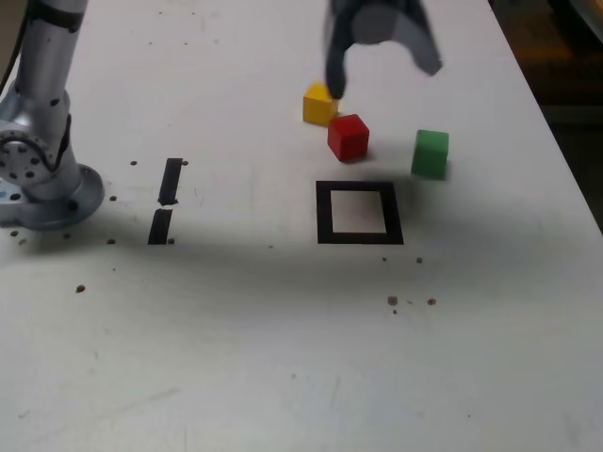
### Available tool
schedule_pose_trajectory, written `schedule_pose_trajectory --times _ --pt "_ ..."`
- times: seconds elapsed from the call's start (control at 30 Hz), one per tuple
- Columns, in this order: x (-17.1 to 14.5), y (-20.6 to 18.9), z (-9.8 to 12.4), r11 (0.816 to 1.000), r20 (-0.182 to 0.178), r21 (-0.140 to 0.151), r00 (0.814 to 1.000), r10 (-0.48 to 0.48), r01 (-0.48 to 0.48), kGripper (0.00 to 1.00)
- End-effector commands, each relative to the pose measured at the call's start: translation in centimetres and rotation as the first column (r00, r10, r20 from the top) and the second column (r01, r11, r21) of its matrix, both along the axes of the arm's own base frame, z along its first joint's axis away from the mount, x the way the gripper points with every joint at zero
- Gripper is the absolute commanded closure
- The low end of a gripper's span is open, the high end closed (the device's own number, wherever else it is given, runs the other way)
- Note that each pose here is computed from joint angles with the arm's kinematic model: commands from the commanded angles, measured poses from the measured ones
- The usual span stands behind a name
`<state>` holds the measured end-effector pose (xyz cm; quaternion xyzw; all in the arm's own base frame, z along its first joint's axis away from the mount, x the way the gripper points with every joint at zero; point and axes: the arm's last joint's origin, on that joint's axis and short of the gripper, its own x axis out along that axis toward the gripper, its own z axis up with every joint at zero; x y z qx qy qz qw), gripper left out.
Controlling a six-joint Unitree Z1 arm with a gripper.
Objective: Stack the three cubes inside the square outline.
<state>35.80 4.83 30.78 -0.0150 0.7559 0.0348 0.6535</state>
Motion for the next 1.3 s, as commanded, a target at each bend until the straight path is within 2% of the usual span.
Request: schedule_pose_trajectory --times 0.0,0.13,0.23,0.47,0.6,0.7,0.87,1.27 --pt "-1.1 0.4 -1.2 0.998 -0.025 -0.018 0.998 0.058 -0.059 0.0" --pt "-1.8 1.3 -3.3 0.989 -0.022 -0.037 0.989 0.144 -0.145 0.0" --pt "-2.0 2.1 -4.7 0.981 -0.008 -0.039 0.982 0.19 -0.19 0.0" --pt "-1.3 3.2 -6.6 0.972 0.009 -0.011 0.972 0.233 -0.233 0.01" --pt "-0.9 3.5 -7.9 0.974 -0.001 0.005 0.974 0.228 -0.228 0.02" --pt "-0.8 3.5 -8.7 0.974 -0.016 0.005 0.974 0.226 -0.226 0.05" --pt "-0.7 3.5 -9.4 0.974 -0.032 0.002 0.974 0.226 -0.226 0.22" --pt "0.0 3.6 -9.8 0.974 -0.004 0.004 0.974 0.226 -0.226 0.64"
